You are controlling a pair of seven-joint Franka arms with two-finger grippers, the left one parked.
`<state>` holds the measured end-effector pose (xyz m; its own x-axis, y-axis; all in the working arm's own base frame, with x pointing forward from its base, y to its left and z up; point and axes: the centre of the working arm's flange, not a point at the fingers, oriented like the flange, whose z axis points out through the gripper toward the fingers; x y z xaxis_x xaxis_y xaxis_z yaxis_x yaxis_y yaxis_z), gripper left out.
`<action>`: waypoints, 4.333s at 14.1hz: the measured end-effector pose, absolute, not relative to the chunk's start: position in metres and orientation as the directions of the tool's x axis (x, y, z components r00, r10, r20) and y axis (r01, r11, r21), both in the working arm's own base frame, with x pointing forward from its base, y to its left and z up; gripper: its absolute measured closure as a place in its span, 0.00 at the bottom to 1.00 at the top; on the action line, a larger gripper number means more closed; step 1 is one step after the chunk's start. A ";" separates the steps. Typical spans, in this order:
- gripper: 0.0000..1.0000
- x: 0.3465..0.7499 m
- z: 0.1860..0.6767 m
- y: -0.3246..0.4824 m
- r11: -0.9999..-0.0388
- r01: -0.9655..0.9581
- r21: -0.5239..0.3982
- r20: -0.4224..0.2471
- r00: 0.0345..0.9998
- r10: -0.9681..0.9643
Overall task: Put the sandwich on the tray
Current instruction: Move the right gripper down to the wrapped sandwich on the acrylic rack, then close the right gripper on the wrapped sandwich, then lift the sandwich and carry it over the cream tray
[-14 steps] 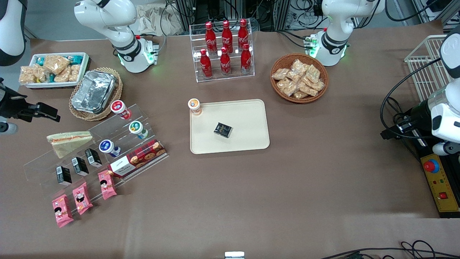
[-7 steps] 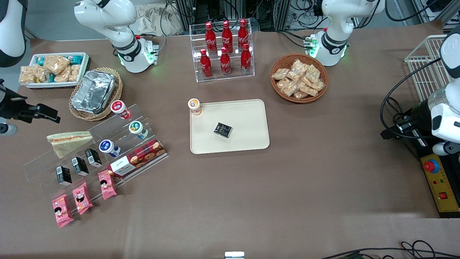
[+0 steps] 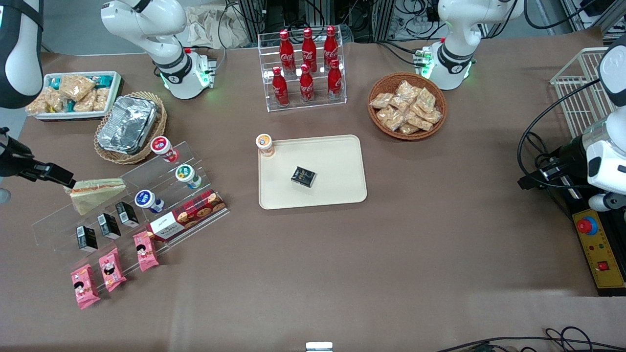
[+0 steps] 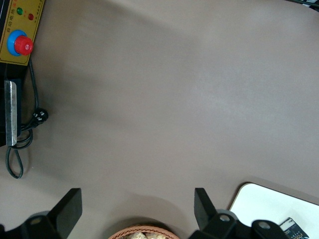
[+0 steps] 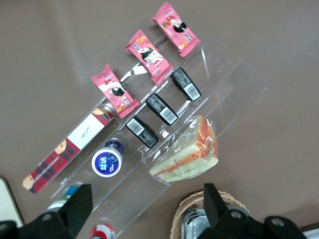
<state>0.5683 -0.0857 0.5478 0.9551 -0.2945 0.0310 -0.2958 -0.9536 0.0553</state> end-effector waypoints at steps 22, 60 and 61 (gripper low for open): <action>0.01 0.556 0.454 -0.149 -0.329 -0.933 0.143 -0.012 0.331 -0.944; 0.81 0.568 0.538 -0.078 -0.522 -0.852 0.037 -0.010 0.522 -0.853; 0.81 0.569 0.544 -0.064 -0.576 -0.816 0.047 -0.020 0.576 -0.817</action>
